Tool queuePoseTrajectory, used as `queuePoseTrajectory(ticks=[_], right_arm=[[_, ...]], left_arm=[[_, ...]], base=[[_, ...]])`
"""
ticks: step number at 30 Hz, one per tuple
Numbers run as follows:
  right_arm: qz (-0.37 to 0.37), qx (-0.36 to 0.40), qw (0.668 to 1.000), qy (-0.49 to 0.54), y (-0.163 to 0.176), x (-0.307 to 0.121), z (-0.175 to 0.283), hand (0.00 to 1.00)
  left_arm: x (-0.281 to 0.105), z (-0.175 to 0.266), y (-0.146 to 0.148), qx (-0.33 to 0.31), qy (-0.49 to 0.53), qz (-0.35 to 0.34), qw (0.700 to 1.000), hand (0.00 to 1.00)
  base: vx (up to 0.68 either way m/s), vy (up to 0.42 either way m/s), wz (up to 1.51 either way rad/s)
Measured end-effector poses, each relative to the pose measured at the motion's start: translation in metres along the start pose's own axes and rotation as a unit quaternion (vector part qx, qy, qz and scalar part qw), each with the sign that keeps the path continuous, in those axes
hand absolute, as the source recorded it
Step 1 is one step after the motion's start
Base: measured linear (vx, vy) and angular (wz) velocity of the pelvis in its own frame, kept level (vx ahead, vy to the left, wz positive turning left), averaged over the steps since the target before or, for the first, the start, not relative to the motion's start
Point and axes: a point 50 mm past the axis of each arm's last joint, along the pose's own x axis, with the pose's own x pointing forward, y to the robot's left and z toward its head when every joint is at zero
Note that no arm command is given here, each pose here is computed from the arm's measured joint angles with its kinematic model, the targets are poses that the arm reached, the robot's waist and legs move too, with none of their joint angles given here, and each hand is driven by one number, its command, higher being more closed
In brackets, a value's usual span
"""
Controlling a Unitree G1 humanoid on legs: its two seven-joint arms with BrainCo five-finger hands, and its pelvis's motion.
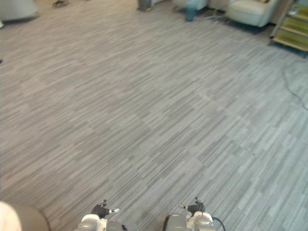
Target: Pick up cushions and gather them together orderly.
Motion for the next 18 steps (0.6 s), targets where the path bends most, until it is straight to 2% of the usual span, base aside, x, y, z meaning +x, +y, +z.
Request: queuePoseTrajectory(ticks=[2,8,15,18], right_arm=[[-0.017,0.011,1.0,0.02,-0.012,-0.001,-0.012,0.0],[-0.037,0.044,0.996,0.074,-0.019,-0.008,-0.045,0.0],[-0.025,0.076,0.993,0.082,-0.001,-0.013,-0.05,0.0],[-0.022,0.086,0.993,0.082,0.003,-0.013,-0.049,0.0]], left_arm=[[0.0,0.003,-0.002,-0.002,-0.005,-0.001,1.0,0.0],[0.002,0.011,-0.004,-0.004,-0.017,-0.003,1.0,0.0],[0.003,0.014,0.004,0.006,-0.021,0.004,1.0,0.0],[0.004,0.013,0.005,0.021,-0.013,0.002,1.0,0.0]], base=[[0.23,-0.08,-1.06],[0.28,0.076,-1.14],[0.51,0.222,-0.74],[0.53,0.117,-0.09]])
